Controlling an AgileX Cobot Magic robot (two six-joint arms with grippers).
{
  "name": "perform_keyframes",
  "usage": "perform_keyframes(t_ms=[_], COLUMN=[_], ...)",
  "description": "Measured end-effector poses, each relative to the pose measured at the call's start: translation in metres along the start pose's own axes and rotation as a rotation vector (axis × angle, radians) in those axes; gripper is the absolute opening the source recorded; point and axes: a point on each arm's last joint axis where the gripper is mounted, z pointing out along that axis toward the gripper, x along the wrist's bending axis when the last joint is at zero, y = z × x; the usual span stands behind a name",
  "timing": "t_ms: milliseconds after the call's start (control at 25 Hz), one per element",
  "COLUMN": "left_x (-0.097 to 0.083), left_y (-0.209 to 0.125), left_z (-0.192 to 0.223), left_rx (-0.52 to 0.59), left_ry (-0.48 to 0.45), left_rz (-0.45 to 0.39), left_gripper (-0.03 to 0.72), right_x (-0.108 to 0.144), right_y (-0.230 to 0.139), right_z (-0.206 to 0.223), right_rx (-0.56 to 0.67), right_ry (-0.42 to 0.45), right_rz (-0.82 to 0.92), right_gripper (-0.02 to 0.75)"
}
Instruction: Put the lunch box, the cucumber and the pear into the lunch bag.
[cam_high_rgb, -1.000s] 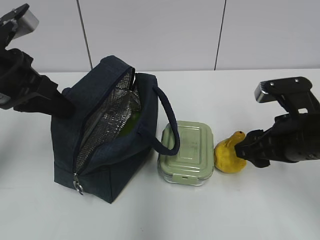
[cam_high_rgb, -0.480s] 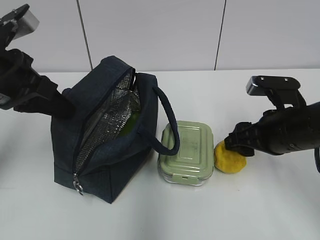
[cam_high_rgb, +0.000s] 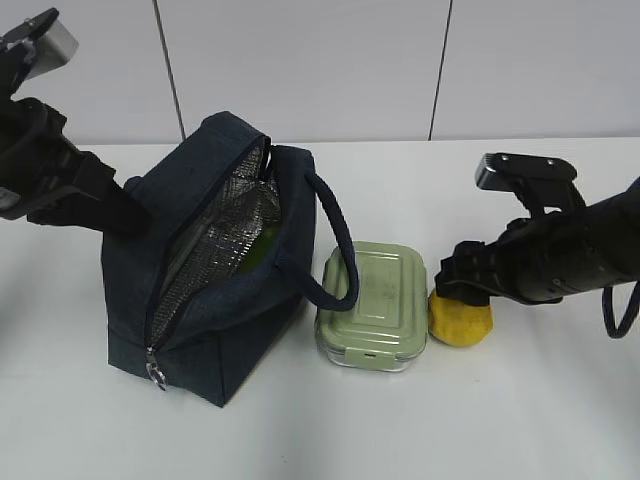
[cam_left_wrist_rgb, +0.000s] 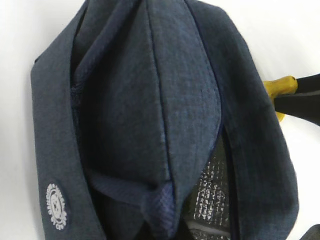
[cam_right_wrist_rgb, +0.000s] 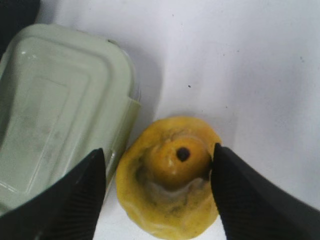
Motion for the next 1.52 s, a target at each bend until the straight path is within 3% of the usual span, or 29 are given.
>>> perform_keyframes(t_ms=[360, 440, 560, 640, 800, 920, 1200, 1360, 1520], left_x=[0.0, 0.0, 0.0, 0.0, 0.0, 0.0, 0.0, 0.0, 0.0], left_y=[0.0, 0.0, 0.0, 0.0, 0.0, 0.0, 0.0, 0.0, 0.0], left_z=[0.0, 0.0, 0.0, 0.0, 0.0, 0.0, 0.0, 0.0, 0.0], left_rx=[0.0, 0.001, 0.001, 0.001, 0.001, 0.001, 0.001, 0.001, 0.001], left_ry=[0.0, 0.0, 0.0, 0.0, 0.0, 0.0, 0.0, 0.0, 0.0], left_rz=[0.0, 0.001, 0.001, 0.001, 0.001, 0.001, 0.001, 0.001, 0.001], left_gripper=[0.002, 0.002, 0.002, 0.002, 0.002, 0.002, 0.002, 0.002, 0.002], right_x=[-0.002, -0.004, -0.005, -0.005, -0.003, 0.006, 0.054, 0.092, 0.133], right_y=[0.002, 0.002, 0.004, 0.005, 0.007, 0.023, 0.1, 0.119, 0.115], right_z=[0.009, 0.011, 0.012, 0.012, 0.006, -0.02, -0.124, -0.138, -0.098], right_rx=[0.009, 0.01, 0.0, -0.005, -0.017, -0.108, -0.446, -0.454, -0.37], right_ry=[-0.012, -0.021, -0.026, -0.03, -0.017, 0.011, 0.207, 0.405, 0.526], right_rz=[-0.001, 0.0, 0.005, 0.009, 0.007, -0.012, -0.12, -0.209, -0.275], right_gripper=[0.51, 0.466, 0.312, 0.251, 0.233, 0.232, 0.227, 0.225, 0.224])
